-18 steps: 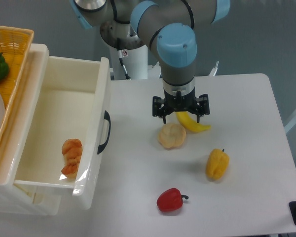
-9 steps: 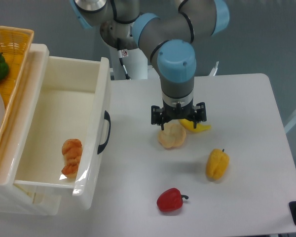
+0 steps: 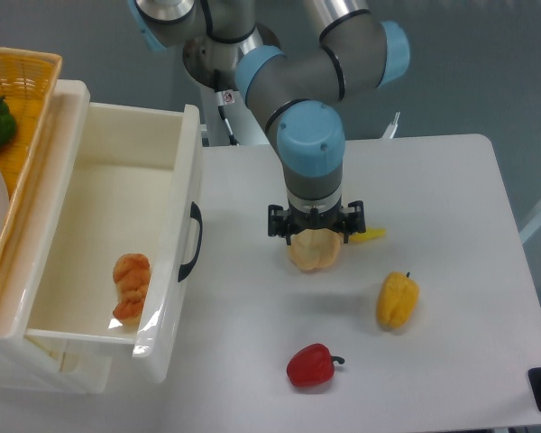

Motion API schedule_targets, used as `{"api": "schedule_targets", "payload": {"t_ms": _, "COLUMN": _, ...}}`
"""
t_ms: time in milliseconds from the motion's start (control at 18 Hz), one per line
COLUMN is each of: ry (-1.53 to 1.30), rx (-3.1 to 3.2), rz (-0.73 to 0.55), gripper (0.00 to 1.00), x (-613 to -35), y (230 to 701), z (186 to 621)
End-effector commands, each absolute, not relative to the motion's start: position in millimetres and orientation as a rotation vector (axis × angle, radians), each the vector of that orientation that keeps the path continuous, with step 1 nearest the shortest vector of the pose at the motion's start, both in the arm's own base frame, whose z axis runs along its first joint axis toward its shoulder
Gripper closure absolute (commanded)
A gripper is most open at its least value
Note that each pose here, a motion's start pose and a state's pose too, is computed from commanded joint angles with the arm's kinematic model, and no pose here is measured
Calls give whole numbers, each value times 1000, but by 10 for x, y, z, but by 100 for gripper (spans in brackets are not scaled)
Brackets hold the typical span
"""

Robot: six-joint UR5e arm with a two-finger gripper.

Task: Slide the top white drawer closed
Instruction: 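Move the gripper toward the open drawer's black handle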

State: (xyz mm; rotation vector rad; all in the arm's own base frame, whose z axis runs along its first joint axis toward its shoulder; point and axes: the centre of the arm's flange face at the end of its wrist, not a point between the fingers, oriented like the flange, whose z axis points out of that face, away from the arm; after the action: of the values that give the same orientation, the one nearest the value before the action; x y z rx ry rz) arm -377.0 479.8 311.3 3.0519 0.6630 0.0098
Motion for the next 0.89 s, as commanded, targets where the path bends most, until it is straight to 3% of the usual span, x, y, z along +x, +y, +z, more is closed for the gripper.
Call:
{"api": "schedule_targets", "payload": {"t_ms": 389, "ry": 761, "rx": 3096, "rz": 183, "gripper": 0, "x": -3754, "y": 4880, "z": 3079}}
{"api": "schedule_targets", "payload": {"t_ms": 889, "ry": 769, "rx": 3088, "rz": 270, "gripper": 0, "x": -3658, "y": 5012, "z": 2891}}
